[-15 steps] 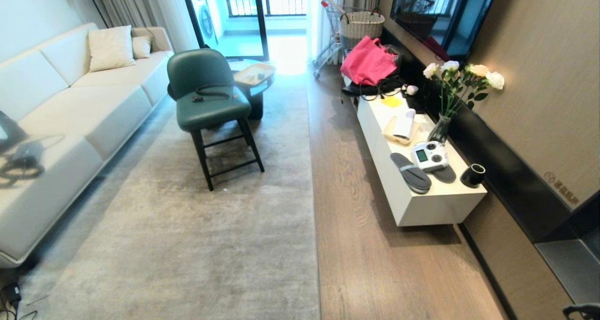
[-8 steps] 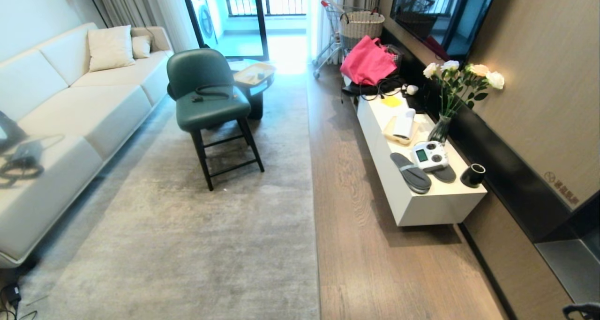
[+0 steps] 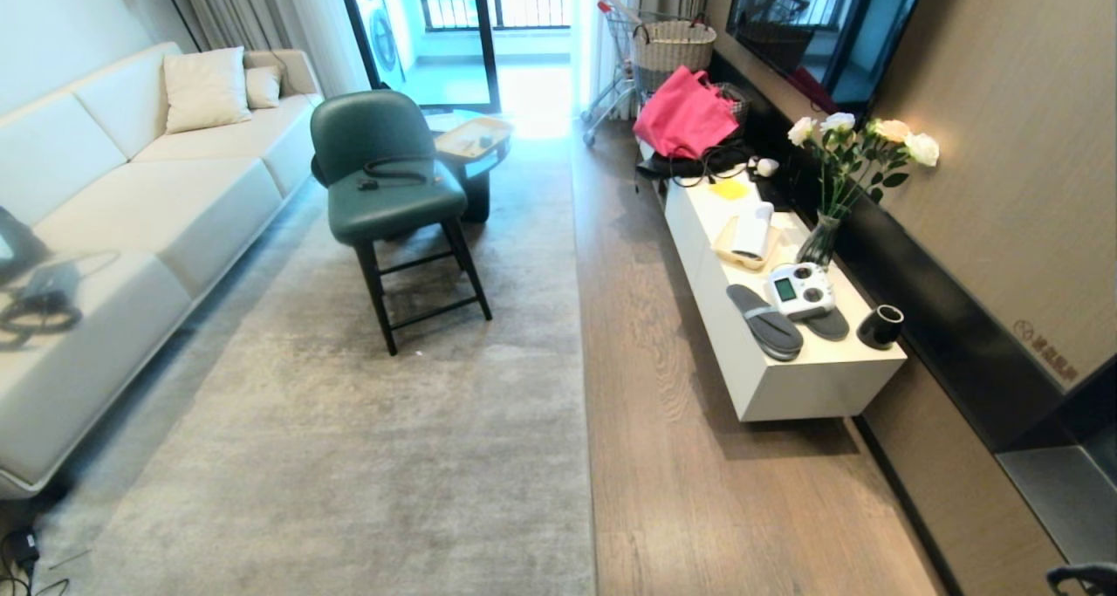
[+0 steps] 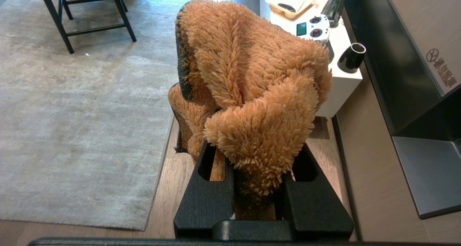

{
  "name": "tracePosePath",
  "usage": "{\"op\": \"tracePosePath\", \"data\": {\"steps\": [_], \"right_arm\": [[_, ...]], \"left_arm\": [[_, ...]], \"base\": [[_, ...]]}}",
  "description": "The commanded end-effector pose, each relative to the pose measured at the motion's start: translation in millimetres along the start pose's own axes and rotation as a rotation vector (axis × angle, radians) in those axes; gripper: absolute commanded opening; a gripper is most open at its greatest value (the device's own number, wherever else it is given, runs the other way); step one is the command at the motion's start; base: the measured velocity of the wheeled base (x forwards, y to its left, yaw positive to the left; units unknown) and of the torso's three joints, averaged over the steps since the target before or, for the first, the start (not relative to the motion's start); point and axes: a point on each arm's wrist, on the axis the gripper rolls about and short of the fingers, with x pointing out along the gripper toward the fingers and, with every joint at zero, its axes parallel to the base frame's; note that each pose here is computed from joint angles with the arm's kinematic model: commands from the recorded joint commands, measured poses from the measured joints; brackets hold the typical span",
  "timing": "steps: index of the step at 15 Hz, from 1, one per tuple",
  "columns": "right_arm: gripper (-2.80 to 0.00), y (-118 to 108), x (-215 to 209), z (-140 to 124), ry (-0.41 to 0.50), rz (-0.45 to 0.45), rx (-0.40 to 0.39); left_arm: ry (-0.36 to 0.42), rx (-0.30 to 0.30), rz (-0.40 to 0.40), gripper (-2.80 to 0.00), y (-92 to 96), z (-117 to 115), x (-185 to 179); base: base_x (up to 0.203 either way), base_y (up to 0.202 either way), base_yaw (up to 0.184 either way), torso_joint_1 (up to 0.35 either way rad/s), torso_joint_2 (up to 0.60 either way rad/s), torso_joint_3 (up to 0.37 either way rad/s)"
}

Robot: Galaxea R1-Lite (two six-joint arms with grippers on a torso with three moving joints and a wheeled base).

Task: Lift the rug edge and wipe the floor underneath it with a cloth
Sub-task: Put down the rag

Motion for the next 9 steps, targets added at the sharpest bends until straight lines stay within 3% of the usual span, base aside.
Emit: {"op": "tracePosePath", "data": {"steps": [1, 9], "right_arm": [[-2.8, 0.0, 0.1, 0.0, 0.001, 0.001, -0.001], [-2.8, 0.0, 0.1, 0.0, 0.001, 0.001, -0.001]], "left_arm": [[0.0, 0.0, 0.0, -2.8, 0.0, 0.0, 0.0], [0.0, 0.0, 0.0, -2.8, 0.0, 0.0, 0.0]], "base": [[0.0, 0.0, 0.0, 0.0, 0.0, 0.0], [0.0, 0.0, 0.0, 0.0, 0.0, 0.0]]}}
